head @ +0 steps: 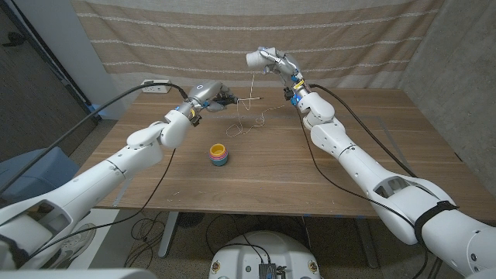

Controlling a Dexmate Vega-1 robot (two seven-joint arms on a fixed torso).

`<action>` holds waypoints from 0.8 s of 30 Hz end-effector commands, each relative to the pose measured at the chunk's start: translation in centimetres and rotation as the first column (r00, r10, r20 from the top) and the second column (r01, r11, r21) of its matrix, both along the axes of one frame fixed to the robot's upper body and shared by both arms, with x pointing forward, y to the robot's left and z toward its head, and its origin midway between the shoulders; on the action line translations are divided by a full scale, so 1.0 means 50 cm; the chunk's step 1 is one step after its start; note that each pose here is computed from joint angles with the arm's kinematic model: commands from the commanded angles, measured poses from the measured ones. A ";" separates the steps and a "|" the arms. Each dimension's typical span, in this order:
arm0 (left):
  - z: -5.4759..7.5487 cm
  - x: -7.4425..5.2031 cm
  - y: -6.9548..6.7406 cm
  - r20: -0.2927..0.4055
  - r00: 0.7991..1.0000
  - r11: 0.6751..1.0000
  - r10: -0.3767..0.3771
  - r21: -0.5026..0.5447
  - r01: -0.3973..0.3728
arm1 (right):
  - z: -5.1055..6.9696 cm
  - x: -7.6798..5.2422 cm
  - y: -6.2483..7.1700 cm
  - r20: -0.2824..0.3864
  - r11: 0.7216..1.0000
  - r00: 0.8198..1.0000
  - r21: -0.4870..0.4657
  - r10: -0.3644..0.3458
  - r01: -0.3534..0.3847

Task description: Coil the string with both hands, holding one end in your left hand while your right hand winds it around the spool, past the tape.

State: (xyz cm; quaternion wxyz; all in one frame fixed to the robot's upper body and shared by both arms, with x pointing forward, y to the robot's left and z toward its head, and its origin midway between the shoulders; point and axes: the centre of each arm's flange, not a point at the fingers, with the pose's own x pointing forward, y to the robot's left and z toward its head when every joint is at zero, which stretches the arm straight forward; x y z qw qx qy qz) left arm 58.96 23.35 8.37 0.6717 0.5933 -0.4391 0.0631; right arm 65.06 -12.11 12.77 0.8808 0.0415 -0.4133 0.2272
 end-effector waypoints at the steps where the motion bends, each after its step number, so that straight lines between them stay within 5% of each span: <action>1: 0.005 -0.005 0.013 -0.009 0.999 0.999 -0.036 -0.036 0.036 | -0.071 0.060 -0.052 -0.130 0.981 0.976 0.062 -0.175 0.185; 18: 0.031 -0.002 0.037 -0.040 0.994 0.987 -0.105 -0.127 0.099 | -0.215 0.070 -0.126 -0.263 0.935 0.909 0.055 -0.324 0.350; 24: 0.048 -0.003 0.037 -0.044 0.995 0.990 -0.088 -0.114 0.083 | -0.296 0.058 -0.151 -0.310 0.929 0.894 0.074 -0.324 0.363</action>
